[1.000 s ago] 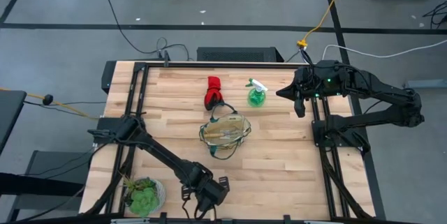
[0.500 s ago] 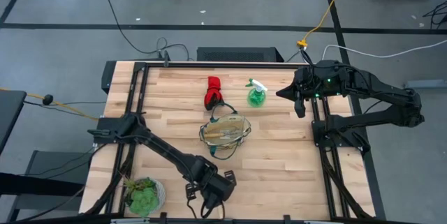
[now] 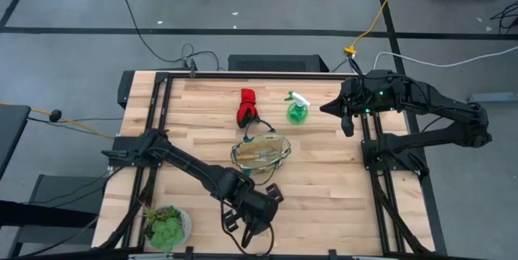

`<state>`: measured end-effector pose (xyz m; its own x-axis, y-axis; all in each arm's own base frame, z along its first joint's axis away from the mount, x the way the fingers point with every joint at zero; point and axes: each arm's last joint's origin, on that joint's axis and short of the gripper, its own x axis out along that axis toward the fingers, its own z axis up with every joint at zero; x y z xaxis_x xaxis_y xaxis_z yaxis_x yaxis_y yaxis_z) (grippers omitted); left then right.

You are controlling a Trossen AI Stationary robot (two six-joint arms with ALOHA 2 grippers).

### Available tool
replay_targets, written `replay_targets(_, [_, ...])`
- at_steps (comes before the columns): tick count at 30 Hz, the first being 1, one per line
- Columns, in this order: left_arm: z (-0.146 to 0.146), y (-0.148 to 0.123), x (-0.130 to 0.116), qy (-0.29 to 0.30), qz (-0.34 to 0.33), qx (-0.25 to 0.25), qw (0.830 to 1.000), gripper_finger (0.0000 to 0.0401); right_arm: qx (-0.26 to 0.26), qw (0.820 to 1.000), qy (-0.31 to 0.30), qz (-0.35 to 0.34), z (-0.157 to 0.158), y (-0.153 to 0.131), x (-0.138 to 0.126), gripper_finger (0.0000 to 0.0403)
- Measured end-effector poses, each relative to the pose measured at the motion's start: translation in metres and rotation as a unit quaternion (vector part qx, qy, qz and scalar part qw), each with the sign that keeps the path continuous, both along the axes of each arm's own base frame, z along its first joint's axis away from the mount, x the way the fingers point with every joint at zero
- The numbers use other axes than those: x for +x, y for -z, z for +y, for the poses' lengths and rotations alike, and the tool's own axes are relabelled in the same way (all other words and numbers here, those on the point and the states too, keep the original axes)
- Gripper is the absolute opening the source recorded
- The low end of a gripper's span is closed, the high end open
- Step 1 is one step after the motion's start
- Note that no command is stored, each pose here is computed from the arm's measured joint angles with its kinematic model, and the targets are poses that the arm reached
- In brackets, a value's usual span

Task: Pick & Place Garden tools in Gardening bag
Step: Put the light brown trowel into the light brown and green gardening bag

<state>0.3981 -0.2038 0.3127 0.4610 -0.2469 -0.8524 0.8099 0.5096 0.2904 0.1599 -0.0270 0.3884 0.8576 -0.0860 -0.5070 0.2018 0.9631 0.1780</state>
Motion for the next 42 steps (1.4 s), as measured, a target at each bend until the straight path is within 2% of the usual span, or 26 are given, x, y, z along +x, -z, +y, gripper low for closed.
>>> replay_targets(16, [0.039,-0.071,0.002,-0.085,-0.068,-0.051,0.993,0.0063,-0.013,1.0,-0.008,0.001,0.0,0.0,0.0,0.0002])
replay_targets(23, [0.064,-0.083,0.0,-0.129,-0.072,-0.055,0.987,0.0062,-0.018,1.0,-0.012,-0.003,0.001,-0.001,0.0,0.0001])
replay_targets(30, [0.09,-0.094,-0.004,-0.165,-0.081,-0.046,0.982,0.0063,-0.051,0.997,-0.051,-0.041,0.009,-0.008,0.002,0.0001])
replay_targets(35, [0.11,-0.103,-0.007,-0.198,-0.089,-0.054,0.975,0.0063,-0.075,0.99,-0.075,-0.089,0.017,-0.019,-0.01,0.0])
replay_targets(42, [0.132,-0.109,-0.009,-0.24,-0.089,-0.064,0.965,0.0062,-0.1,0.984,-0.059,-0.135,0.022,-0.031,-0.038,0.0])
